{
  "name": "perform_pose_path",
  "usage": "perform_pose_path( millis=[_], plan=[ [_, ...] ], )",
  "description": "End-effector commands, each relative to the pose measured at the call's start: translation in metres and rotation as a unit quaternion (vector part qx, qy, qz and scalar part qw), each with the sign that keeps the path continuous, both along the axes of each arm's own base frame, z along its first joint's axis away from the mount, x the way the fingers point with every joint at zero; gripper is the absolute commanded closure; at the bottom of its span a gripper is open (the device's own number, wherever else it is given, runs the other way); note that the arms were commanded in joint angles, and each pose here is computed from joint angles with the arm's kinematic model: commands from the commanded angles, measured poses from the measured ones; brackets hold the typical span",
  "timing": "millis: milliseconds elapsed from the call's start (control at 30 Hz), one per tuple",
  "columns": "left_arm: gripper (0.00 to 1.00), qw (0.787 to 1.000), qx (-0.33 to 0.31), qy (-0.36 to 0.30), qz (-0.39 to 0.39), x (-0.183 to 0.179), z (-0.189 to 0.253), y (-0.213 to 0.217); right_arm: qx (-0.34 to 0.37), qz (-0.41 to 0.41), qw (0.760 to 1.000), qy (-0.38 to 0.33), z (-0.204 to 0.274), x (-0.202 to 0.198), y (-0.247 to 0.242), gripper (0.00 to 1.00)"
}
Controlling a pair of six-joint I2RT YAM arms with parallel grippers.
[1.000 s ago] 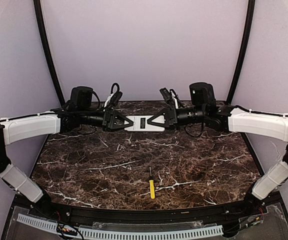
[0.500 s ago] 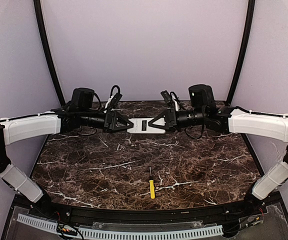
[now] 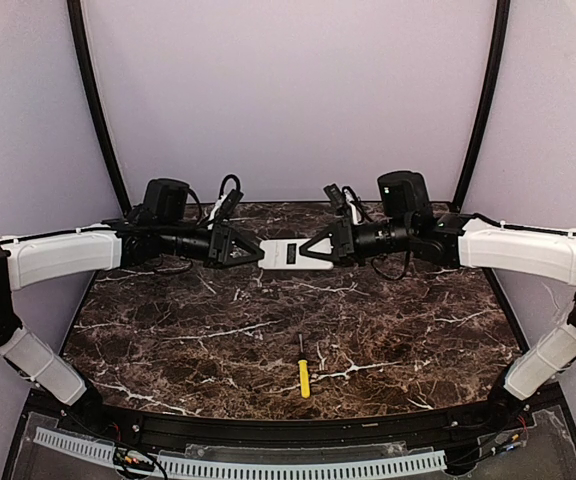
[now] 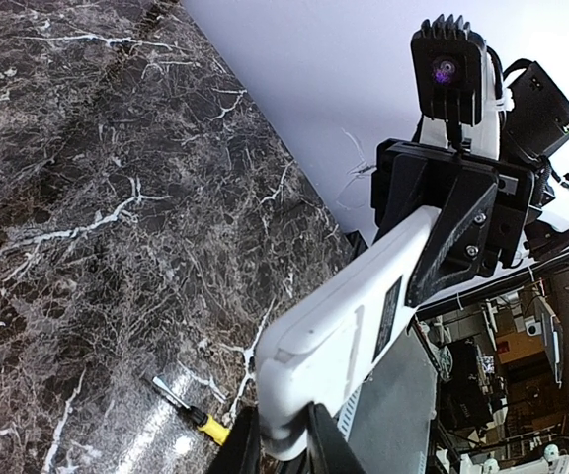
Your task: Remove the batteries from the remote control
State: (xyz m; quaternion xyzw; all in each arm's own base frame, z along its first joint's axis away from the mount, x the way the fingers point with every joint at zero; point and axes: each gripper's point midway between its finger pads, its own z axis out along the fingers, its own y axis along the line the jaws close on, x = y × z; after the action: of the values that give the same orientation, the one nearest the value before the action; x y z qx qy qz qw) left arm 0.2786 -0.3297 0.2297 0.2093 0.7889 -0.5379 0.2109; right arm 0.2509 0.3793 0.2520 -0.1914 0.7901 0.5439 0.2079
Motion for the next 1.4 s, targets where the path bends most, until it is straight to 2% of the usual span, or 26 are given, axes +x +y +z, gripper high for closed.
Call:
perform_pose_path(
  millis=[0,700,1033,1267,1367],
  plan=[
    [0.85,1.0,0.0,0.003,-0.001,-0.001,-0.005,0.003,0.005,-0.009,1.0,-0.018,0.006,0.003,-0.004,1.0],
    [0.99,1.0,-0.019,0.019,0.0,0.001,-0.011,0.001,-0.041,-0.041,0.998,-0.009,-0.024,0.016,-0.008,1.0],
    [1.0,1.0,-0.01,0.029,0.005,0.005,-0.023,0.0,-0.074,-0.062,0.995,0.001,-0.048,0.024,-0.014,1.0],
    [1.0,0.999,0.029,0.027,0.02,0.008,-0.041,0.007,-0.105,-0.076,0.992,0.008,-0.071,0.03,-0.021,1.0],
    [1.0,0.993,0.094,0.039,0.052,0.01,-0.066,0.022,-0.114,-0.081,0.99,0.009,-0.079,0.032,-0.024,1.0]
  ],
)
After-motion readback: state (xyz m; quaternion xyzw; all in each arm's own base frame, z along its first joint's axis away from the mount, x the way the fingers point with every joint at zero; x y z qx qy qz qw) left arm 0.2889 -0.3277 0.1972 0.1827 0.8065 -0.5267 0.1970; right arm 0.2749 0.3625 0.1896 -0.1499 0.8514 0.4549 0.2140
